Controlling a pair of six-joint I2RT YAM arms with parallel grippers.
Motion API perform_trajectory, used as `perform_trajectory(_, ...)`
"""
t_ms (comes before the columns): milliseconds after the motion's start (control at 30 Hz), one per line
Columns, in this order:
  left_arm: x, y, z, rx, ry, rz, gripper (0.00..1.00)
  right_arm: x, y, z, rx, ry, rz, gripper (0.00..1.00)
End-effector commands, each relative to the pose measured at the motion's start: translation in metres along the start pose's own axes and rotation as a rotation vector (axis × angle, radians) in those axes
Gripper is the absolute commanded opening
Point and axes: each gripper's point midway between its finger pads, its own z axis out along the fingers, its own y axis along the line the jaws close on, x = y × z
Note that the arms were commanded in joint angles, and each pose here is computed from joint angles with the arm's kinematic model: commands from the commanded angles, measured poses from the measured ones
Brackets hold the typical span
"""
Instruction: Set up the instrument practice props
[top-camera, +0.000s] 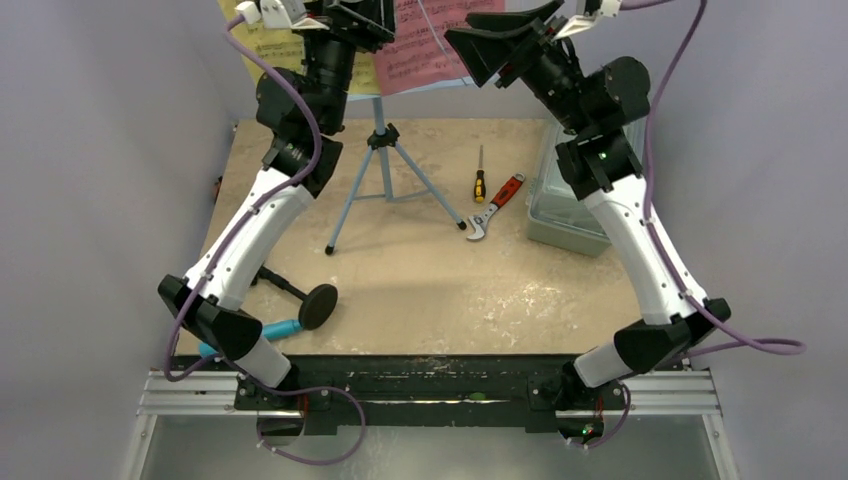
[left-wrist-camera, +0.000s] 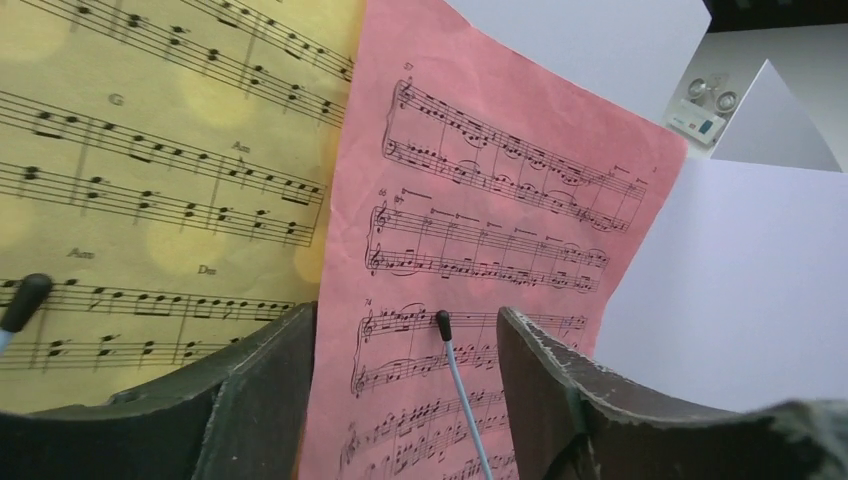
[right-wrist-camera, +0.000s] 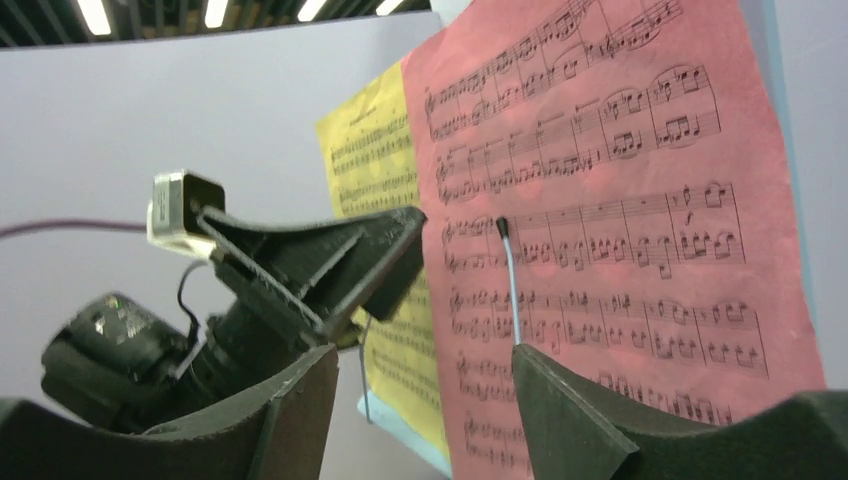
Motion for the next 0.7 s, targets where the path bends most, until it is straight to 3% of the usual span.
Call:
perform_trajectory(0,-0.038,0.000,-0.021,-0.049,0.056,0.009,0.71,0.006,-0.001,-0.030,0.083,0.073,-0.078,0.71)
perform_trajectory(100,-0.046,0.000,-0.045,-0.061,0.134,0.038,0.90,0.031,-0.008,-0.059,0.134,0.154,-0.118,0.77)
perform_trajectory(167,-0.050,0.004,-0.063,-0.083,0.187,0.068,0.94,0.049,-0.016,-0.081,0.183,0.197,-0.135,0.83)
perform_trajectory(267,-0.050,0.002,-0.090,-0.069,0.275,0.075,0.95,0.081,-0.024,-0.110,0.216,0.273,-0.147,0.87)
perform_trajectory(400,-0.013,-0.006,-0.128,0.007,0.458,0.025,0.96,0.138,-0.038,-0.138,0.218,0.381,-0.128,0.89)
perform_trajectory(567,0.033,0.025,-0.192,-0.076,0.628,0.020,0.96,0.212,-0.052,-0.153,0.148,0.481,-0.033,0.92)
perform_trajectory(667,0.057,0.051,-0.242,-0.153,0.747,0.054,0.96,0.236,-0.070,-0.151,0.162,0.502,-0.032,0.92)
